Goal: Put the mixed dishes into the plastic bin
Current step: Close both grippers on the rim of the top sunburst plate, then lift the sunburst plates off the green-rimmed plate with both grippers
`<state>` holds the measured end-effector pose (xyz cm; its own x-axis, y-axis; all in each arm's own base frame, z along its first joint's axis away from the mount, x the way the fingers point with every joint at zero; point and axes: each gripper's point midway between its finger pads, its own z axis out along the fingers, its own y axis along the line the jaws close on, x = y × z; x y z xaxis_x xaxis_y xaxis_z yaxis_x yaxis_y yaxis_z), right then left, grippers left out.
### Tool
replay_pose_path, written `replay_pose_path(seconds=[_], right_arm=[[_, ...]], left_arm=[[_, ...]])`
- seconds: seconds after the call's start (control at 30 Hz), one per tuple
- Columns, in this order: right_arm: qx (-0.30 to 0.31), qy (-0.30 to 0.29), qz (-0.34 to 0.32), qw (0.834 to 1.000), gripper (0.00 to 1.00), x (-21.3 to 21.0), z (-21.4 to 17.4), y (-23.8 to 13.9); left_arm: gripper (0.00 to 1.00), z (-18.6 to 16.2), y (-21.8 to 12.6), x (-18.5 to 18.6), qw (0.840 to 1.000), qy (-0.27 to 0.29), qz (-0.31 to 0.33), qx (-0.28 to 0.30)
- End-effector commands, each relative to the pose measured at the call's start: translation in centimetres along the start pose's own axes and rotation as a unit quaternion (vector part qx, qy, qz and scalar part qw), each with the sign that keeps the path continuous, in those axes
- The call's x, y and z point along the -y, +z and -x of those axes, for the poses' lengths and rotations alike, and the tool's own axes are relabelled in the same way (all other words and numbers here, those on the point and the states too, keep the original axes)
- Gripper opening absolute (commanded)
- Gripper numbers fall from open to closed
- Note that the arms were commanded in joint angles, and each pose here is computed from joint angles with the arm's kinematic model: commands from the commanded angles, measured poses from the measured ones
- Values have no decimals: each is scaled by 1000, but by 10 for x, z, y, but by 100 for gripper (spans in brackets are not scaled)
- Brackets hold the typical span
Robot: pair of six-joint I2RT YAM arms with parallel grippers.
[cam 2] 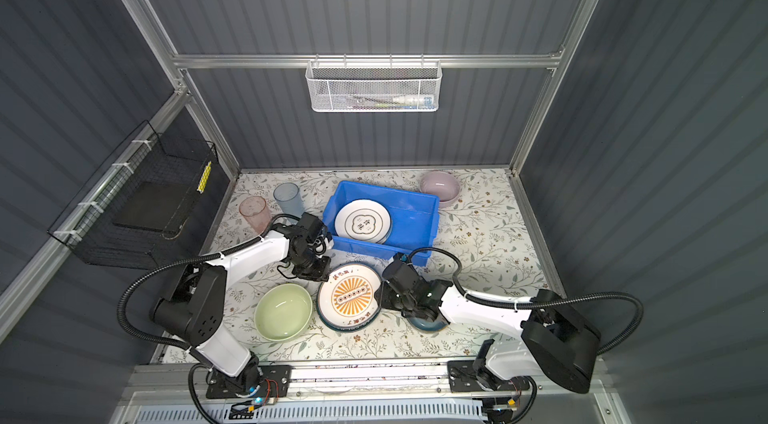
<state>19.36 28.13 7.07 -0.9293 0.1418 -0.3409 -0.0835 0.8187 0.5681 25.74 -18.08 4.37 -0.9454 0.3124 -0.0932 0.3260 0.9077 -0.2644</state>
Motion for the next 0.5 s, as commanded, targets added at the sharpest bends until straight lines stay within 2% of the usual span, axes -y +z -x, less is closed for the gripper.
replay_pose_path(seconds=[0.0,0.47], right_arm=[[45,-13,71,996,33,-37,22,-7],[76,-37,62,994,29,-47,43,-8]], left_arm=[[16,0,3,20,999,2,-50,-5],[16,3,2,22,999,2,-54,-3]])
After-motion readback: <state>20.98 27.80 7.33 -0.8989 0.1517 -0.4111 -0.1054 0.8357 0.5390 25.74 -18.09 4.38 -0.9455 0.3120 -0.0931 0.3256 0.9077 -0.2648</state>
